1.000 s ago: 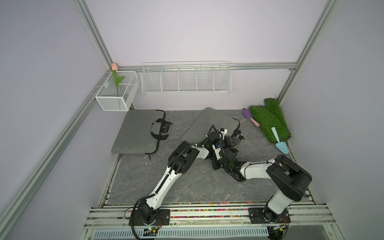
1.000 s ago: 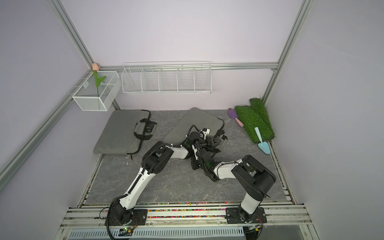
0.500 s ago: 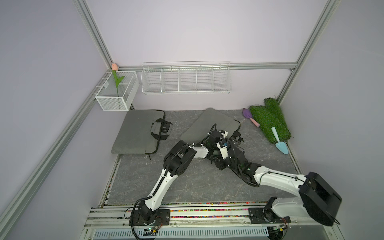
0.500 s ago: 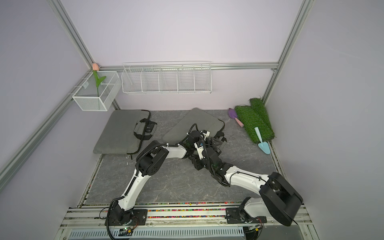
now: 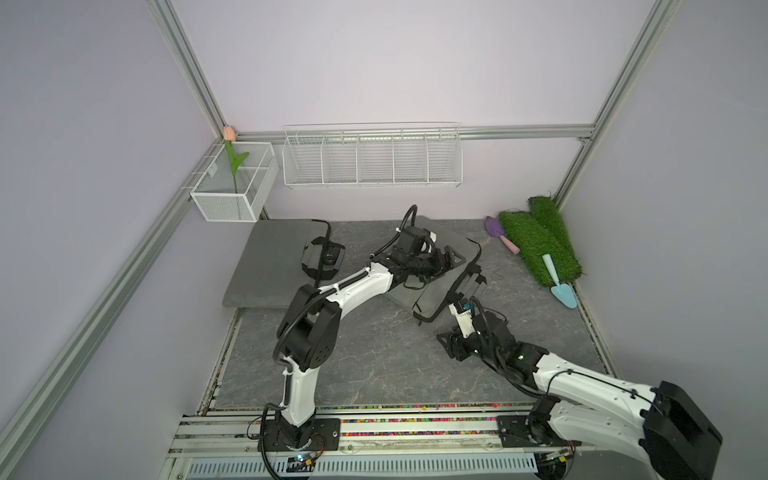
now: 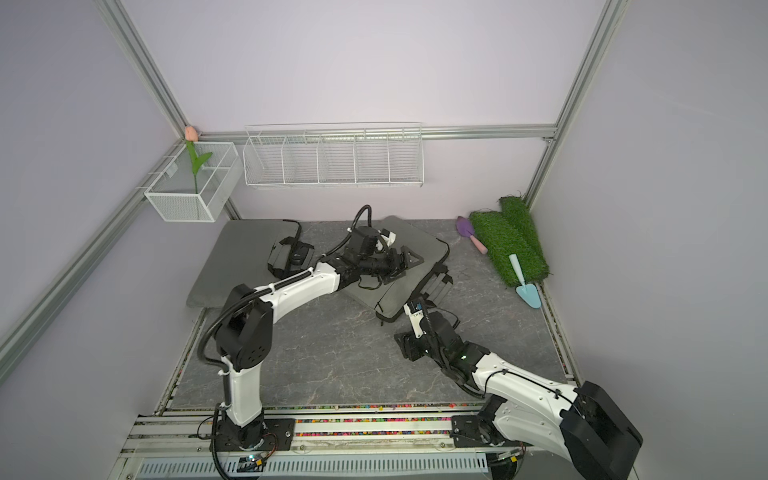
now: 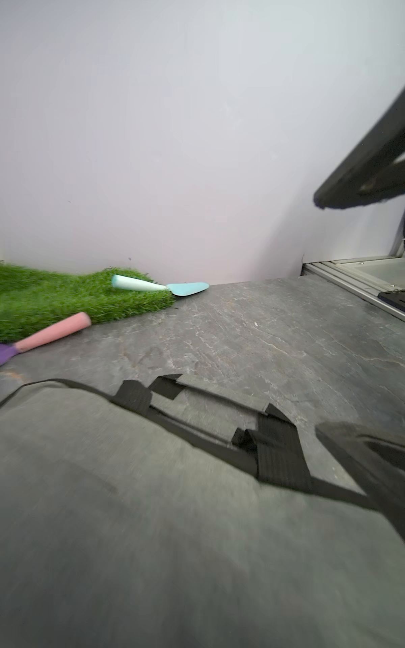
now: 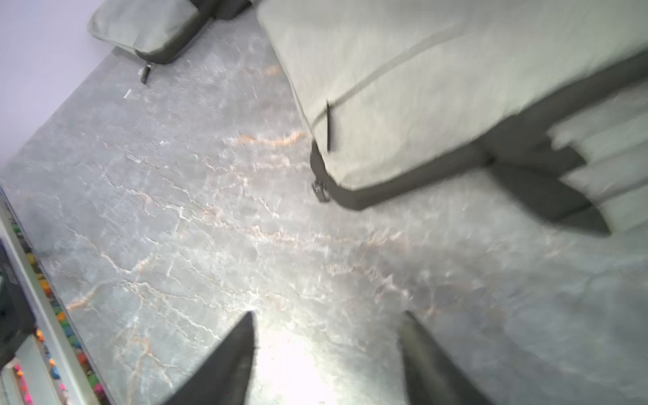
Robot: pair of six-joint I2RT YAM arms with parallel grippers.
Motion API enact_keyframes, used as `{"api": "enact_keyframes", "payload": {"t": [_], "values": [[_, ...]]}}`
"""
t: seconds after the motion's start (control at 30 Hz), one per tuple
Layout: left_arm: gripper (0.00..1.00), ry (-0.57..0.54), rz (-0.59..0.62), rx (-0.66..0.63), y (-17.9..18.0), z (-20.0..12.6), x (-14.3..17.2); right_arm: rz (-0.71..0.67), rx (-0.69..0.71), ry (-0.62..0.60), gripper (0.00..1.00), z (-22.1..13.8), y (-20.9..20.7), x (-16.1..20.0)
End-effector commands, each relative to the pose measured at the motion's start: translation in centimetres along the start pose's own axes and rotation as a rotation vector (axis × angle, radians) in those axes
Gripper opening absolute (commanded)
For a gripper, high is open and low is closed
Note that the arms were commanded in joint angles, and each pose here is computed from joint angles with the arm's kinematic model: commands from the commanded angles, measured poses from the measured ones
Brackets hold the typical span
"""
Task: Put the mouse into the laptop bag
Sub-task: Adjust the zippered laptop bag at the center of the board.
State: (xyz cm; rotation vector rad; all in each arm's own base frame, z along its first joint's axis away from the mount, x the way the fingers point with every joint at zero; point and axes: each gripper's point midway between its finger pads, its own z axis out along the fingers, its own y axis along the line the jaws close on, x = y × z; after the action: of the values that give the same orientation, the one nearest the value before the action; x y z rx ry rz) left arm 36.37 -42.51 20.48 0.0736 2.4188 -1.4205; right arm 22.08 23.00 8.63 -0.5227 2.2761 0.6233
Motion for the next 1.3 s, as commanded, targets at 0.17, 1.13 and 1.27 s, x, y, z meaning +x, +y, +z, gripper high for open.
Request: {"api": "enact_keyframes", "payload": {"t": [0.17, 1.13, 1.27], "values": [[0.95, -0.323, -0.043, -0.455, 12.0, -17.1, -3.9, -0.049, -0.081, 0.099, 0.5, 5.9, 5.4, -1.9], [0.91, -0.298, -0.338, -1.236, 36.2, -29.6, -16.8, 0.276, 0.051, 0.133, 0.47, 16.7, -10.3, -7.7], [0.85, -0.276, -0.34, -1.231, 38.0, -28.3, -18.0, 0.256, 0.041, 0.122, 0.47, 14.9, -9.6, -7.5]]}}
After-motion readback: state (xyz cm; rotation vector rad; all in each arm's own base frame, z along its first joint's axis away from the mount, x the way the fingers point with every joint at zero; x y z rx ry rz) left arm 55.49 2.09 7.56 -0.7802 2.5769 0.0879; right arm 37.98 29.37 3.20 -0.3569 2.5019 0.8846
